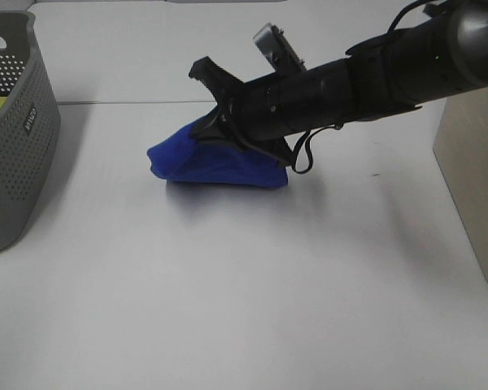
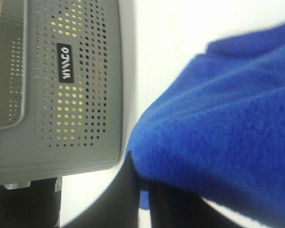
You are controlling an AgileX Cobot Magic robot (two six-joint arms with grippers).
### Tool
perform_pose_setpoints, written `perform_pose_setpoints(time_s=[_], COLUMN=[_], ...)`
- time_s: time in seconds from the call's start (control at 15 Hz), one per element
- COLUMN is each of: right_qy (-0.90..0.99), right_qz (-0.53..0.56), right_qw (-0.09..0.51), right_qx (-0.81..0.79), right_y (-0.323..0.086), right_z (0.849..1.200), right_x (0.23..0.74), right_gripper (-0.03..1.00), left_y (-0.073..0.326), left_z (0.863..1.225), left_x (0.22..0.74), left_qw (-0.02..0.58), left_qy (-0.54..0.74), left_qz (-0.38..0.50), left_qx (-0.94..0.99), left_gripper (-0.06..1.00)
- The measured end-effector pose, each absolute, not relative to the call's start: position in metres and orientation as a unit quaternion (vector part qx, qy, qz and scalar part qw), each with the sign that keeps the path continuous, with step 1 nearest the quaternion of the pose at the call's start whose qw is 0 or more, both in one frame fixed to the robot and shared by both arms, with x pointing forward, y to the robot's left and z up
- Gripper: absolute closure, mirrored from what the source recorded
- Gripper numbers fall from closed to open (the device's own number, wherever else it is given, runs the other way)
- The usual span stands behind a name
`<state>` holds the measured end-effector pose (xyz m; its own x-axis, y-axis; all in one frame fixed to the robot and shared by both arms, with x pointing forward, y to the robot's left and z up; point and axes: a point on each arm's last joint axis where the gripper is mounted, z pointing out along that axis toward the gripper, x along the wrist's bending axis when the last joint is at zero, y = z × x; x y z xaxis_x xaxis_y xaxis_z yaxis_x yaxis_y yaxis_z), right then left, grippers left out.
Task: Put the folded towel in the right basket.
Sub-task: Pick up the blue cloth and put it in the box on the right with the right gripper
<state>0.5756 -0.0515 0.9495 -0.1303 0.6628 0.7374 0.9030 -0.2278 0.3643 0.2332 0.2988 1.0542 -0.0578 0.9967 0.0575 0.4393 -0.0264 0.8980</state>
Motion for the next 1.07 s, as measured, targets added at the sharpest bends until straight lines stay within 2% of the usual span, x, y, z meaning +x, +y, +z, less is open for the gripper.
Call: perform_pose_setpoints(time_s=[0.33, 0.47, 0.73, 0.8, 0.87, 1.07], right_qy=[-0.607, -0.587, -0.523, -0.5, -0.49, -0.389], right_qz=[-0.521, -0.554, -0.612, -0.623, -0.628, -0.652], right_qw=[0.077, 0.072, 0.059, 0.042, 0.033, -0.036], right_qx=[-0.596, -0.585, -0.59, -0.6, -0.603, -0.65], right_y=[-0.066, -0.092, -0.18, -0.209, -0.221, -0.31], right_z=[1.023, 1.053, 1.098, 1.107, 1.111, 1.132], right_x=[0.566, 0.57, 0.585, 0.587, 0.587, 0.583], right_gripper=[0.93, 0.93, 0.93, 0.93, 0.93, 0.93], left_y=[0.299, 0.299, 0.299, 0.299, 0.299, 0.299], left_z=[1.054, 1.054, 1.054, 1.054, 1.054, 1.054], left_x=[0.233, 0.233, 0.233, 0.233, 0.233, 0.233], left_qw=[0.346, 0.346, 0.346, 0.346, 0.346, 0.346], left_qy=[0.606, 0.606, 0.606, 0.606, 0.606, 0.606], left_qz=[0.402, 0.402, 0.402, 0.402, 0.402, 0.402], left_qx=[0.593, 0.593, 0.593, 0.593, 0.593, 0.593], left_gripper=[-0.04, -0.04, -0.04, -0.04, -0.04, -0.04])
